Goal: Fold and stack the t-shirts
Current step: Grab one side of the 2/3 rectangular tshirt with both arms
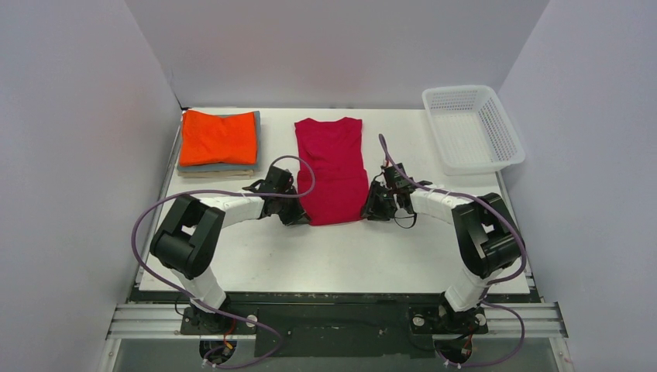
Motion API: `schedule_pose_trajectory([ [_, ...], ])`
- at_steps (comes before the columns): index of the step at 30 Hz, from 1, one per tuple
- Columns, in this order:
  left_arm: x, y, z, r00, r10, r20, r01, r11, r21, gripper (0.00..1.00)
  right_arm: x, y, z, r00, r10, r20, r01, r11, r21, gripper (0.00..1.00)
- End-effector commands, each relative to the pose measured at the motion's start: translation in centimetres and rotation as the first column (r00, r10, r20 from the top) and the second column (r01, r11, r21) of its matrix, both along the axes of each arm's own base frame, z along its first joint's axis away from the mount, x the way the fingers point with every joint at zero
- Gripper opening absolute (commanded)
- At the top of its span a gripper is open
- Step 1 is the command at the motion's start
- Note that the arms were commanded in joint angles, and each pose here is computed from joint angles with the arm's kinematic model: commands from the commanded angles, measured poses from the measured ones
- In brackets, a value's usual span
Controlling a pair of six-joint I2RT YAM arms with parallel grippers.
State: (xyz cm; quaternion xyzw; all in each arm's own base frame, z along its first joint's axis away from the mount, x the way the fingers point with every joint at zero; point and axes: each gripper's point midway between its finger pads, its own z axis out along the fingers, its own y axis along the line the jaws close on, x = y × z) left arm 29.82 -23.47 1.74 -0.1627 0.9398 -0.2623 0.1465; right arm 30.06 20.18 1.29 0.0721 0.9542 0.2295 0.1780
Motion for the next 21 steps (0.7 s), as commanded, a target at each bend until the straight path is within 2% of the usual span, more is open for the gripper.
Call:
schedule_pose_trajectory([
  [1, -1.4, 2.1, -2.9, 0.998, 0.028, -0.060, -0.021, 0.993, 0.112, 0.00, 0.6, 0.8, -0.3, 0.999, 0.041, 0.026, -0.041, 0.999, 0.001, 0.25],
  [4, -1.4, 2.2, -2.9, 0.997, 0.035, -0.062, -0.027, 0.993, 0.117, 0.00, 0.3, 0.7, -0.8, 0.999, 0.037, 0.020, -0.037, 0.999, -0.007, 0.14],
  [6, -1.6, 2.6, -2.9, 0.997, 0.043, -0.067, -0.034, 0.991, 0.129, 0.00, -0.2, 0.0, -0.9, 1.000, 0.017, 0.018, -0.016, 0.999, -0.029, 0.00],
  [11, -2.7, 3.6, -2.9, 0.995, 0.071, -0.071, -0.059, 0.986, 0.154, 0.00, -2.4, -3.0, -1.6, 0.999, -0.042, -0.003, 0.041, 0.994, -0.097, 0.00],
  [16, -4.8, 4.1, -1.9, 0.996, 0.075, -0.056, -0.067, 0.988, 0.140, 0.00, -5.5, -1.7, -0.6, 1.000, 0.026, -0.010, -0.026, 0.999, -0.020, 0.00],
  [19, -7.4, 4.1, -1.0, 0.997, 0.070, -0.045, -0.064, 0.989, 0.136, 0.00, -8.0, -0.7, 0.2, 0.998, 0.066, 0.011, -0.066, 0.998, -0.007, 0.00],
  [20, -8.9, 4.4, -1.4, 0.994, 0.078, -0.074, -0.066, 0.986, 0.154, 0.00, -8.9, -1.1, -0.2, 0.999, 0.049, -0.002, -0.049, 0.999, -0.023, 0.00],
  [21, -9.2, 4.6, -0.4, 0.995, 0.089, -0.041, -0.082, 0.985, 0.150, 0.00, -9.4, -0.8, 0.7, 0.998, 0.056, 0.027, -0.056, 0.998, -0.010, 0.00],
])
